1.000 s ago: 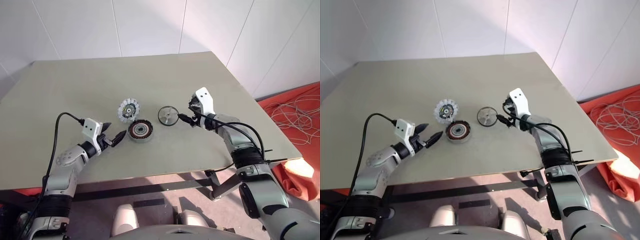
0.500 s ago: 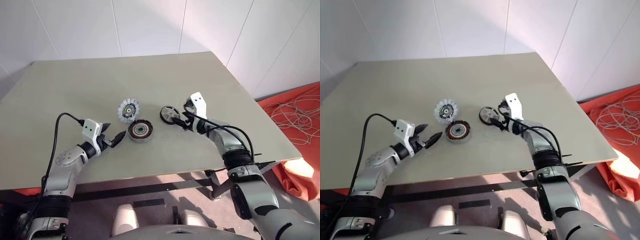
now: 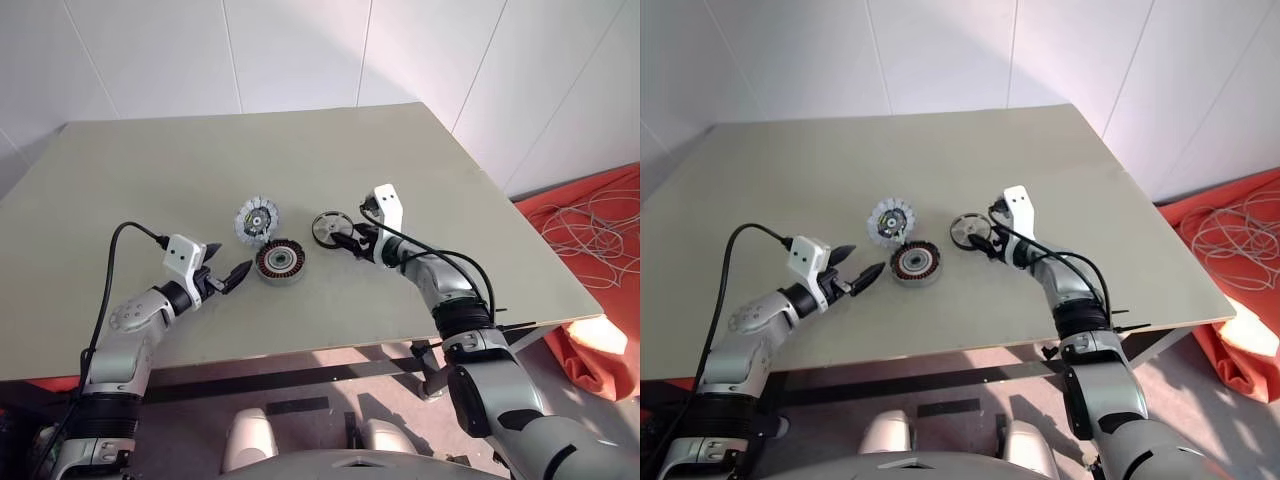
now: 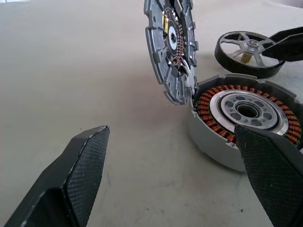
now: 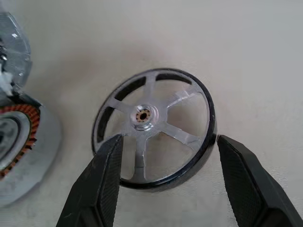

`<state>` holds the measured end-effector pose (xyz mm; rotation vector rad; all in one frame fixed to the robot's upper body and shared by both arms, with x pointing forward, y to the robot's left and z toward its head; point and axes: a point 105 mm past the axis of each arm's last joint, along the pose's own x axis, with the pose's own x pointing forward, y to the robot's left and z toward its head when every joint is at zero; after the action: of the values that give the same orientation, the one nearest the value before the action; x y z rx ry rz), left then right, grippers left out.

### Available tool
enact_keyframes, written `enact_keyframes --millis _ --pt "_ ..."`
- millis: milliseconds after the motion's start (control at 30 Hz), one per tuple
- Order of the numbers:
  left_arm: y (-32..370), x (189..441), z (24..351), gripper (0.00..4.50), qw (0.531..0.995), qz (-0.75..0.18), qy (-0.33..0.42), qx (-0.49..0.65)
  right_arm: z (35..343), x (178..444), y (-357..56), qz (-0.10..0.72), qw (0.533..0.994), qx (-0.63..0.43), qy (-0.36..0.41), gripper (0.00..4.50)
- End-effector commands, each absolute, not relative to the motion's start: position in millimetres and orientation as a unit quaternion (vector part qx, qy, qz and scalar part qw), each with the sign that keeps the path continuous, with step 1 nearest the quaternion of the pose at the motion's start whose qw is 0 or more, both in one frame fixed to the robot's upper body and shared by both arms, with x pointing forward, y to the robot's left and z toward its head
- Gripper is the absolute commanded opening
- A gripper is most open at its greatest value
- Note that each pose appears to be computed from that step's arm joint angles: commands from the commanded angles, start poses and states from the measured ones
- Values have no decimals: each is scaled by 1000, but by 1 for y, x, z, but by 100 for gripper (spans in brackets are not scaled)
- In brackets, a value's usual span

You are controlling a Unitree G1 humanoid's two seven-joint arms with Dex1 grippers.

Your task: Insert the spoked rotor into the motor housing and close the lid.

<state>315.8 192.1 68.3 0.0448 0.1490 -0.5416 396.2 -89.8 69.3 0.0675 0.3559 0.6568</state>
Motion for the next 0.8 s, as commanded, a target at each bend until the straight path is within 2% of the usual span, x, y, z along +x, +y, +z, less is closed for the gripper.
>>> enact_keyframes --millis 33,167,300,600,800 --pt "191 318 82 450 961 -270 53 36 104 394 -81 338 930 64 128 359" --pt "190 319 82 450 961 -271 53 36 117 389 -75 342 928 84 122 359" --pt "190 320 82 450 960 -272 52 37 115 386 -72 337 929 81 127 359" --pt "191 320 78 450 960 -273 54 35 104 401 -115 217 957 110 161 359" --pt "190 320 77 450 960 -274 54 34 109 393 -116 230 939 184 175 359"
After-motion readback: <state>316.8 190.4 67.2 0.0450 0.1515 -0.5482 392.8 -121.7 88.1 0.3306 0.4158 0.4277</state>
